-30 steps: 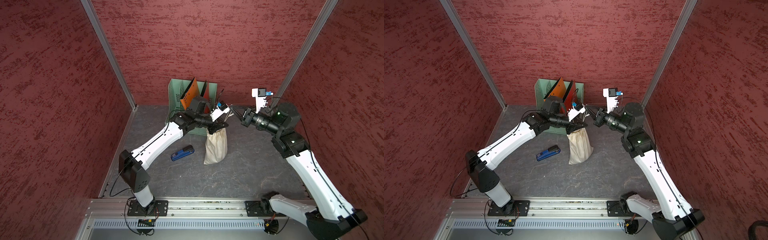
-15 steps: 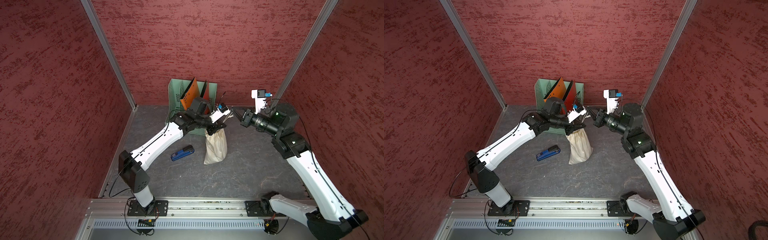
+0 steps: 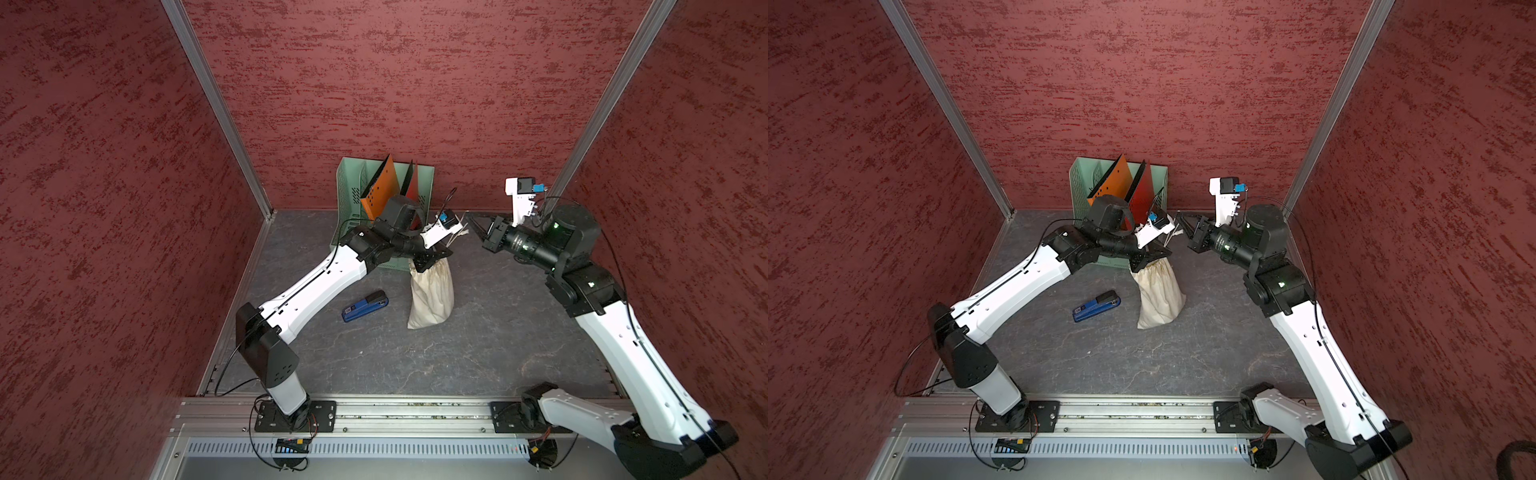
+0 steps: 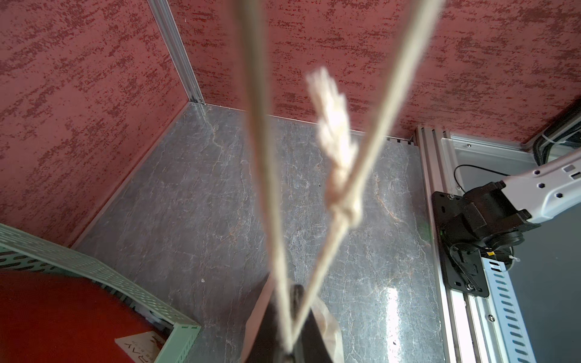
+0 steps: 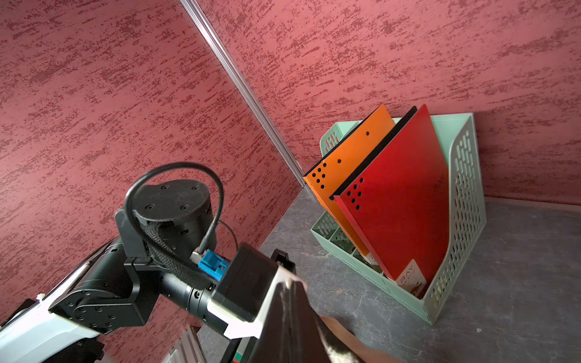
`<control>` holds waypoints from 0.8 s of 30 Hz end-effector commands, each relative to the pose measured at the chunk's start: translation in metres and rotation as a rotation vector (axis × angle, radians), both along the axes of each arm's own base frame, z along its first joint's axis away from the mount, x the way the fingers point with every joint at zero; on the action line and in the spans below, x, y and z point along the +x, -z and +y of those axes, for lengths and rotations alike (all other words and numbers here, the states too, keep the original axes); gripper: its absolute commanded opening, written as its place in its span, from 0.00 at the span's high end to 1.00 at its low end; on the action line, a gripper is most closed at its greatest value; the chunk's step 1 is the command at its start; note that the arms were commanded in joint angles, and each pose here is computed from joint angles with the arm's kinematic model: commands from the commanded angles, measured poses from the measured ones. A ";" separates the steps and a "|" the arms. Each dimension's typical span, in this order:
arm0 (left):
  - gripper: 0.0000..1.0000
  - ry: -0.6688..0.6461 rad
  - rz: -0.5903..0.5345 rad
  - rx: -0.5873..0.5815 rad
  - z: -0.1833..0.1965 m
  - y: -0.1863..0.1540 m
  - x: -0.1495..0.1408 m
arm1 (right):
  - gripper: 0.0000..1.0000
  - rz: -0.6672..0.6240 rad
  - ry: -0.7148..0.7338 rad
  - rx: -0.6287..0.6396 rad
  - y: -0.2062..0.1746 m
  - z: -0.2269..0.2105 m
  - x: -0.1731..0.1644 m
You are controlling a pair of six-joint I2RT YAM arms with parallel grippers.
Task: Close the soil bag
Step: Frap the soil bag at the center of the board.
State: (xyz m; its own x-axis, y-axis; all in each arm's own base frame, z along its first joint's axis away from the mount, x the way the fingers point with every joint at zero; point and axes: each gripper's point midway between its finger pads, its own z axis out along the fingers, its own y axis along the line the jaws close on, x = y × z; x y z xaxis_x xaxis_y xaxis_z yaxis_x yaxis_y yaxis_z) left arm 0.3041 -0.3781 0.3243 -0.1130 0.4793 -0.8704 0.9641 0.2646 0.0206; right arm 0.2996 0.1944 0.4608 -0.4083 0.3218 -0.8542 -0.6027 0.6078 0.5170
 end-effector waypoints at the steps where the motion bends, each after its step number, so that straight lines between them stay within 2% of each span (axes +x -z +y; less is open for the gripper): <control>1: 0.91 -0.057 0.117 0.214 0.028 0.058 -0.005 | 1.00 -0.353 0.050 0.156 -0.117 -0.022 -0.034; 9: 0.86 -0.062 0.115 0.220 0.029 0.060 -0.004 | 1.00 -0.367 0.053 0.174 -0.126 -0.023 -0.035; 18: 0.87 -0.072 0.094 0.251 0.034 0.058 -0.003 | 1.00 -0.369 0.072 0.173 -0.126 -0.026 -0.034; 24: 0.87 -0.090 0.062 0.321 0.044 0.064 -0.001 | 1.00 -0.393 0.105 0.153 -0.136 -0.031 -0.035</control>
State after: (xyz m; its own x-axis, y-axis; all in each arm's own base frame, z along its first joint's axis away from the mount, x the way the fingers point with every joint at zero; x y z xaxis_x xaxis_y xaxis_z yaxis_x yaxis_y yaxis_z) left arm 0.3115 -0.3635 0.3166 -0.1055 0.5567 -0.8240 0.9456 0.3127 0.0902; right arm 0.2999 0.1882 0.4868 -0.3571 0.3592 -0.8623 -0.6022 0.6171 0.5065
